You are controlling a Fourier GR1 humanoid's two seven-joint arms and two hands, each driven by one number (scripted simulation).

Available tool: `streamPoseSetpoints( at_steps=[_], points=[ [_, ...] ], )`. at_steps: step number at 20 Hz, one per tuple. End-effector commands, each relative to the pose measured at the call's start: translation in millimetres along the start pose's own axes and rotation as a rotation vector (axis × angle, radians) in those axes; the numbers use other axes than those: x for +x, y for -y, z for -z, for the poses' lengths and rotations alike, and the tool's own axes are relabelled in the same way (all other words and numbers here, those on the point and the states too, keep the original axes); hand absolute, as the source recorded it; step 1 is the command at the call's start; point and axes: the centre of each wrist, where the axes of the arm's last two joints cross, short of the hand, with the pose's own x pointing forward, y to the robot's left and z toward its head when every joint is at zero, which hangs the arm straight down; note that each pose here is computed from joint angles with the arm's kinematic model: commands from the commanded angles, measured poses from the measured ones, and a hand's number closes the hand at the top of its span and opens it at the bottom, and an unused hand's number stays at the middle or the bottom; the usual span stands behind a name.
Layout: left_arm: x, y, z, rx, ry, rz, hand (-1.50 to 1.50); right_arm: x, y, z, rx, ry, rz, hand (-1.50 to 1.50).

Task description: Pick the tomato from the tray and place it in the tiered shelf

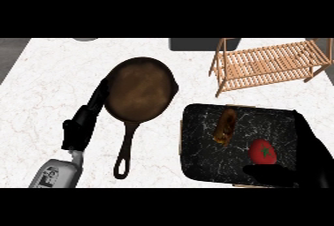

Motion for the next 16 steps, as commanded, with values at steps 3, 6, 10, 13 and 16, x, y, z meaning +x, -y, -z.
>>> streamPoseSetpoints(
  at_steps=[3,6,10,13,16],
  points=[
    [-5,-10,2,0.004,0.008,-0.005,0.00,-2,-7,13,0.016,-0.167,-0.058,-1.50],
    [-4,9,-11,-0.002,0.008,-0.006,0.00,3,-22,14,0.018,-0.173,-0.071,-1.50],
    [4,-15,0,0.005,-0.003,0.003,0.00,-15,-4,37,0.008,-0.192,-0.052,-1.50],
    [0,0,0,-0.007,-0.012,-0.001,0.00,10,-26,30,0.021,-0.184,-0.083,-1.50],
    [-4,-8,-1,-0.003,-0.006,0.003,0.00,-2,-41,12,0.030,-0.190,-0.067,-1.50]
  ],
)
